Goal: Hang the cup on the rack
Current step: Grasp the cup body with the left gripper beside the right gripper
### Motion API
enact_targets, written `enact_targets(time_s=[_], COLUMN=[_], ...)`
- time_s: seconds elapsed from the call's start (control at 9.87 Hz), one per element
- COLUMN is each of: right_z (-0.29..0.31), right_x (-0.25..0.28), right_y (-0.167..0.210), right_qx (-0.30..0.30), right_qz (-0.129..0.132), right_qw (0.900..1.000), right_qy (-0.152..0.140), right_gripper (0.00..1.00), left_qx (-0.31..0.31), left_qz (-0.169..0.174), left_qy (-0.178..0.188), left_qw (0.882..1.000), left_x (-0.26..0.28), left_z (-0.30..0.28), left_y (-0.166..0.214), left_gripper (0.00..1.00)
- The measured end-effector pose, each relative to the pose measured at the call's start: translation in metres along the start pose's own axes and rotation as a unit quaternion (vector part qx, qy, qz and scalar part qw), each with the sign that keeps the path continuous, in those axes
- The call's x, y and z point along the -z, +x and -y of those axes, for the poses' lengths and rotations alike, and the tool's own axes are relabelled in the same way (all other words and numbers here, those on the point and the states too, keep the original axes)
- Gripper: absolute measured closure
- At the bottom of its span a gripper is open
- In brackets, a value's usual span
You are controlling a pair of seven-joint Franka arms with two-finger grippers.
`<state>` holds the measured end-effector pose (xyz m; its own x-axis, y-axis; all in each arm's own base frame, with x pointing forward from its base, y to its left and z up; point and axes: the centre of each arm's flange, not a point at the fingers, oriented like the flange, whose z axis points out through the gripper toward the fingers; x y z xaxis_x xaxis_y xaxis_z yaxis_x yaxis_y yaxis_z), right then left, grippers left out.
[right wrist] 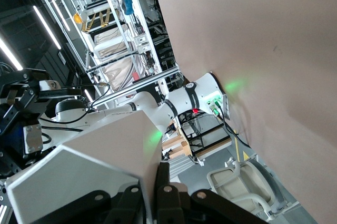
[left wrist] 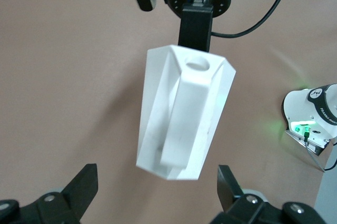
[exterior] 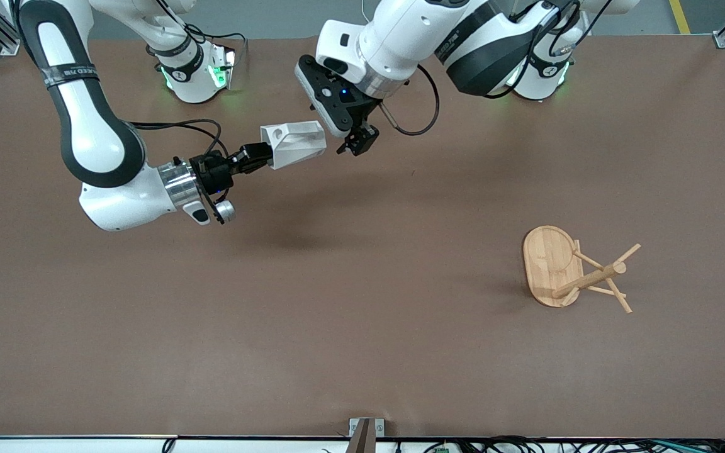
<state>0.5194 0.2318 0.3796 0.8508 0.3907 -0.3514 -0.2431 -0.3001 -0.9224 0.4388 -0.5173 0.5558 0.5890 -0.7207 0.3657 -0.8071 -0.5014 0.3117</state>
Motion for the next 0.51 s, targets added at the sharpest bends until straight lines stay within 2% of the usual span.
enact_targets(time_s=[0.3,0.51], right_z=[0.001,0.002], right_x=[-0.002,-0.001], right_y=[0.0,-0.001], right_qx=[0.001,0.003], right_qz=[0.001,0.001], right_qw=[1.0,1.0], right_qy=[0.0,0.0], right_gripper=[0.94,0.94], left_qx=[-0.012,-0.032], left_qz=[0.002,-0.012], left_qy=[-0.006,0.005], left_qw=[1.0,0.999], left_x=[-0.008,-0.013], left_z=[-0.016,-0.029], left_y=[0.001,0.005], left_gripper=[0.0,0.0])
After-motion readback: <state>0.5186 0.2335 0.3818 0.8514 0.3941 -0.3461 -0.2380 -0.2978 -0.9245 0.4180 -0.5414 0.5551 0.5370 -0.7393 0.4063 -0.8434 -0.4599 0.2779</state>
